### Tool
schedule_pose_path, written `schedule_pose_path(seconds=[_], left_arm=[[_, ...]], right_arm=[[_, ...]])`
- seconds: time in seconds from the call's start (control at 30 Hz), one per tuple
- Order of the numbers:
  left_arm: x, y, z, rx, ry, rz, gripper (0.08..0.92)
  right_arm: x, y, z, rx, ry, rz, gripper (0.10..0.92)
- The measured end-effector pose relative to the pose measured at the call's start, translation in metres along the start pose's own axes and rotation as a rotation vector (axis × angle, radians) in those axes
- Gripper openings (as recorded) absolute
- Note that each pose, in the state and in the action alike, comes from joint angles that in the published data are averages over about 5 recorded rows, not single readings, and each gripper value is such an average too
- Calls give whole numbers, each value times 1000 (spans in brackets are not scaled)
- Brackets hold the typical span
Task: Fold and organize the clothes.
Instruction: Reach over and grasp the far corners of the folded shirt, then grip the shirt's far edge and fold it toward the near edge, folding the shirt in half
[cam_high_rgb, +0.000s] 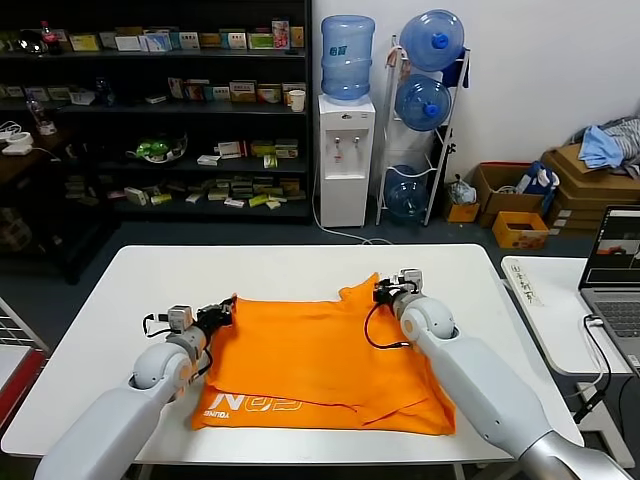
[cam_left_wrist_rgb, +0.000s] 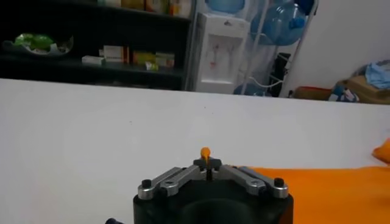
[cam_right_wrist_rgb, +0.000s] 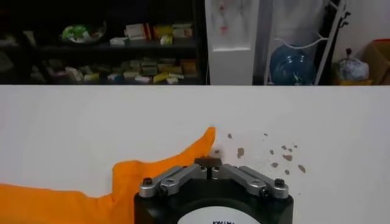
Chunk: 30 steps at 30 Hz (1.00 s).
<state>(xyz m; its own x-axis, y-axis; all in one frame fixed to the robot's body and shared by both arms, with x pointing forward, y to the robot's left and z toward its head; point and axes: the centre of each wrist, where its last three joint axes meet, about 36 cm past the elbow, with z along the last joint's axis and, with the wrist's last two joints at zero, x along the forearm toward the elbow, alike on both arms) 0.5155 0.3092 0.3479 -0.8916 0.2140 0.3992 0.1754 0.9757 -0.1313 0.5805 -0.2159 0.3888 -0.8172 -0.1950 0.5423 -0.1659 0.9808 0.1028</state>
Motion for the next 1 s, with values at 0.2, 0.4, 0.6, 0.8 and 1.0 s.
schedule_pose_path(seconds=[0.2,0.4,0.6,0.8,1.0], left_arm=[[22,-2,-1,-21,-59,18,99],[56,-9,7,-33,-80,38,99],[93,-19,16,-27,-104,64,99],[125,-29,20,-20,-115,73,99],[151,-33,24,-27,-109,66,99]], right_arm=[[34,-3,9,5,-48,-15,125],[80,-2,27,18,-63,-27,125],[129,1,46,34,-61,-31,125],[172,5,58,43,-48,-29,125],[206,10,67,47,-29,-18,125]])
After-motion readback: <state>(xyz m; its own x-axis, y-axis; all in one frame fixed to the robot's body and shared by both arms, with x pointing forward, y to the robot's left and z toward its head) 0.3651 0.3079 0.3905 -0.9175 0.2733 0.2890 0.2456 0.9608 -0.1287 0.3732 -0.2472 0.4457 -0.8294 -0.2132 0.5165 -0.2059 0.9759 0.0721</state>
